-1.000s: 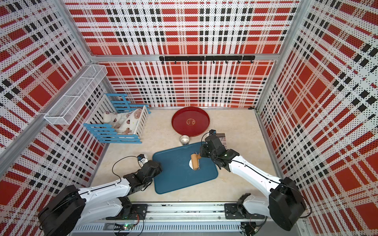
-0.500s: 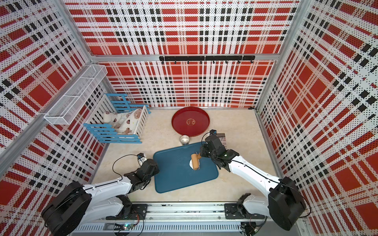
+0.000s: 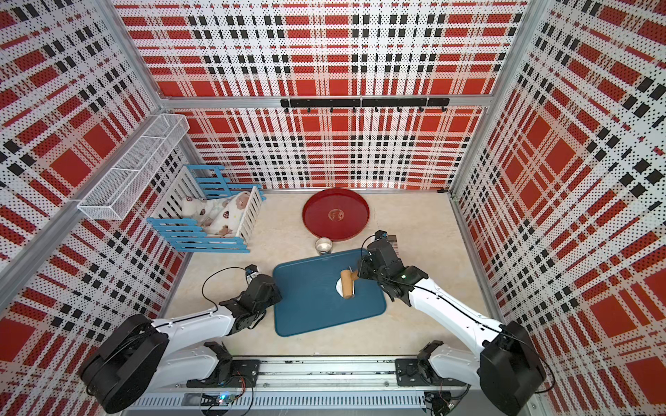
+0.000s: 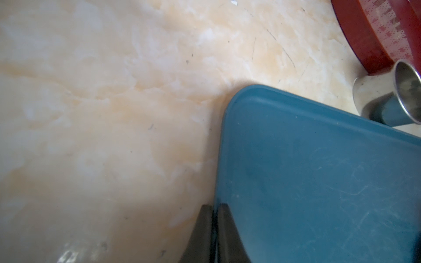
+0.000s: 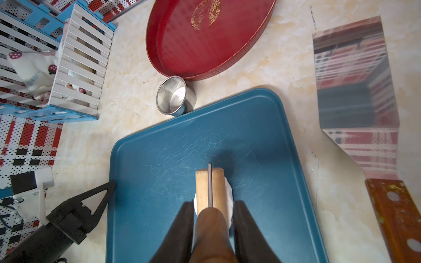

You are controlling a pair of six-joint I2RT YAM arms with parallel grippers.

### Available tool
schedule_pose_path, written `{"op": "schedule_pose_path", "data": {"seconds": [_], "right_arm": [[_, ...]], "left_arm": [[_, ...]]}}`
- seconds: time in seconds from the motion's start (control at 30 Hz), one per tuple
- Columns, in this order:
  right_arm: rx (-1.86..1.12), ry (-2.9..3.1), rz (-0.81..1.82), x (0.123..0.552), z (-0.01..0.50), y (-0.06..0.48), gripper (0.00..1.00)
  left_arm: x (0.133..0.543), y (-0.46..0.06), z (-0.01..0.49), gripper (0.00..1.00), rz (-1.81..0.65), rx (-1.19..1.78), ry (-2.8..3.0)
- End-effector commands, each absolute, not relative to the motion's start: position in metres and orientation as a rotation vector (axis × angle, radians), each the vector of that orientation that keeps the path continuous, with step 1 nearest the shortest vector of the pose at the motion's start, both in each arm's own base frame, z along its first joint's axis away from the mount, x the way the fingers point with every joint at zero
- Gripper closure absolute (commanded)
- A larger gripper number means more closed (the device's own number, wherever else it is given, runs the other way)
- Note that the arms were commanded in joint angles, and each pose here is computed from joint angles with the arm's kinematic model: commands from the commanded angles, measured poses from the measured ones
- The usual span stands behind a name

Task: Roll out the dumpling wrappers from the dough
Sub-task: Flatten out the dough on the work surface.

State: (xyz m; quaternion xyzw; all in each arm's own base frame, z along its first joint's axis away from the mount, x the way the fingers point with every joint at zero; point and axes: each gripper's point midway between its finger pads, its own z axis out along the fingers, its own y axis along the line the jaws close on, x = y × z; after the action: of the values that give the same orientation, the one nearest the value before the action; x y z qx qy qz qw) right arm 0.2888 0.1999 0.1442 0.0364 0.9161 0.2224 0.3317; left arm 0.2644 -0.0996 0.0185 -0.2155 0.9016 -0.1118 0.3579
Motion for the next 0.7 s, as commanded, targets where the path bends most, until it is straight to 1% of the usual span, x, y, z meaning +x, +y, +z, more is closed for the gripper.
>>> {"op": "schedule_pose_path", "data": {"seconds": [0.0,0.47,0.67], "right_arm": [[0.009,2.649,0.438,0.249,0.079,0.196,1.0],[0.019,2.711,0.469,0.242,0.061,0.212,1.0],[0.043,2.676,0.413,0.247,0.071,0.199,1.0]], "left_arm": [[0.273,-0.099,0.022,1.0,-0.309,-0.612,2.309],[0.277,-0.101,0.022,1.0,-0.315,-0.607,2.311],[0.275,-0.097,0.024,1.0,-0.301,-0.616,2.303]]}}
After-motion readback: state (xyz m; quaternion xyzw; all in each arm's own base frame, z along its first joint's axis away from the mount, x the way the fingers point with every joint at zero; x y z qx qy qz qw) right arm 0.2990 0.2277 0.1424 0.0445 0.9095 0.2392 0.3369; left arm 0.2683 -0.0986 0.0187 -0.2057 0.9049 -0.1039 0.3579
